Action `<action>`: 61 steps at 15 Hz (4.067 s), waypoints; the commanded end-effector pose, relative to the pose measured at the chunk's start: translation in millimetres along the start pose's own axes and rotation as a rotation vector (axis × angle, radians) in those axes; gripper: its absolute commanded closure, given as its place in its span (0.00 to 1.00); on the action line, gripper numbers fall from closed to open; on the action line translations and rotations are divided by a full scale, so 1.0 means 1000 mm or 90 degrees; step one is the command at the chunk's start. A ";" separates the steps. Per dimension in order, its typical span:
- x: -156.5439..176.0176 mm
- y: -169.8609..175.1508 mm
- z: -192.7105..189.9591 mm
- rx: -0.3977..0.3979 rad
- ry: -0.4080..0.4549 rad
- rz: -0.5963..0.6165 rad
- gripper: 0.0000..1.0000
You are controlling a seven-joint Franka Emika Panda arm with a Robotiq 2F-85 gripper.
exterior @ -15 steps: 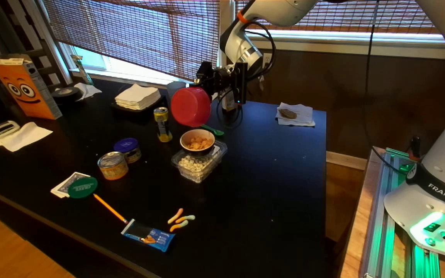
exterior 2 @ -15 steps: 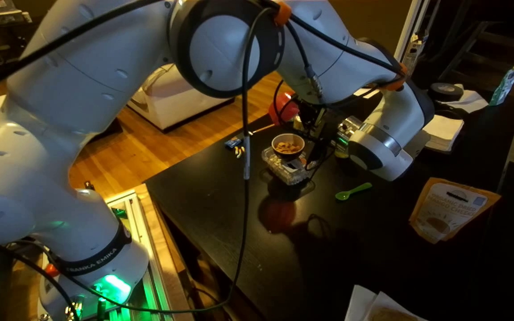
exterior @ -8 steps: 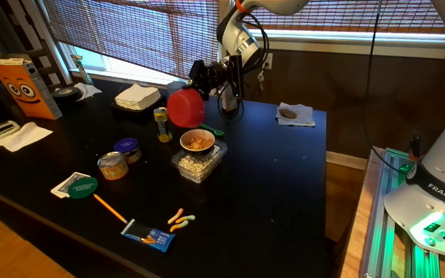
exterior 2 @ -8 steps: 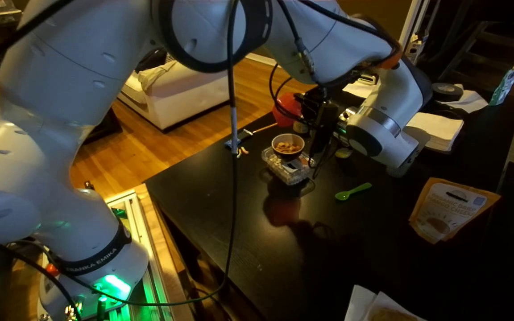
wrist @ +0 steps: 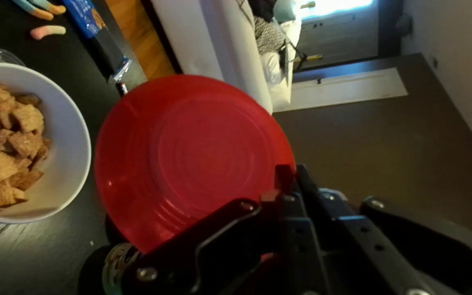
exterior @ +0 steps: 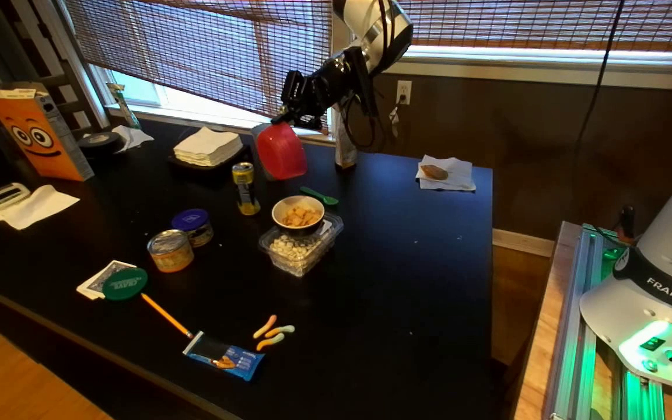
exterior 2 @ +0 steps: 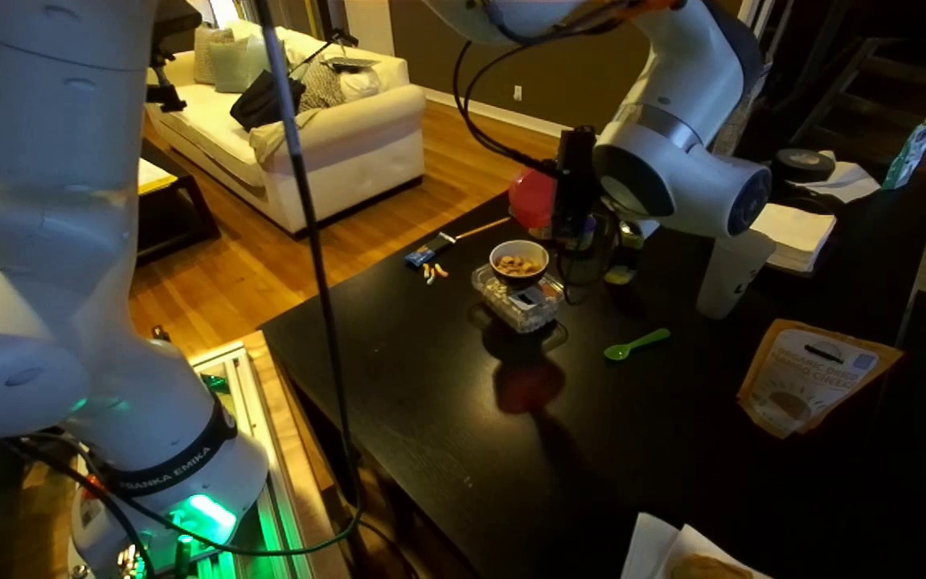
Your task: Pour the contents of the orange bowl into the ceramic bowl
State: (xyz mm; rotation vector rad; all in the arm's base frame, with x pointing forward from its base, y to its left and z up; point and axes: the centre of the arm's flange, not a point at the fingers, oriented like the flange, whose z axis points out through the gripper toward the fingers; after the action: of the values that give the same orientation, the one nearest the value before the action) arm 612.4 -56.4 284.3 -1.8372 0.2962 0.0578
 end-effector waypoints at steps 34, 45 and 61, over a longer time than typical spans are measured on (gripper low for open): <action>0.017 0.156 -0.064 -0.889 0.258 0.523 0.99; 0.032 0.174 -0.099 -0.834 0.371 0.362 0.99; 0.012 0.124 -0.102 -0.825 0.322 0.311 0.23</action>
State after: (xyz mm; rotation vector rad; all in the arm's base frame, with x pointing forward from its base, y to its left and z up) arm 596.9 -203.5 153.8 -3.0122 1.3048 0.1615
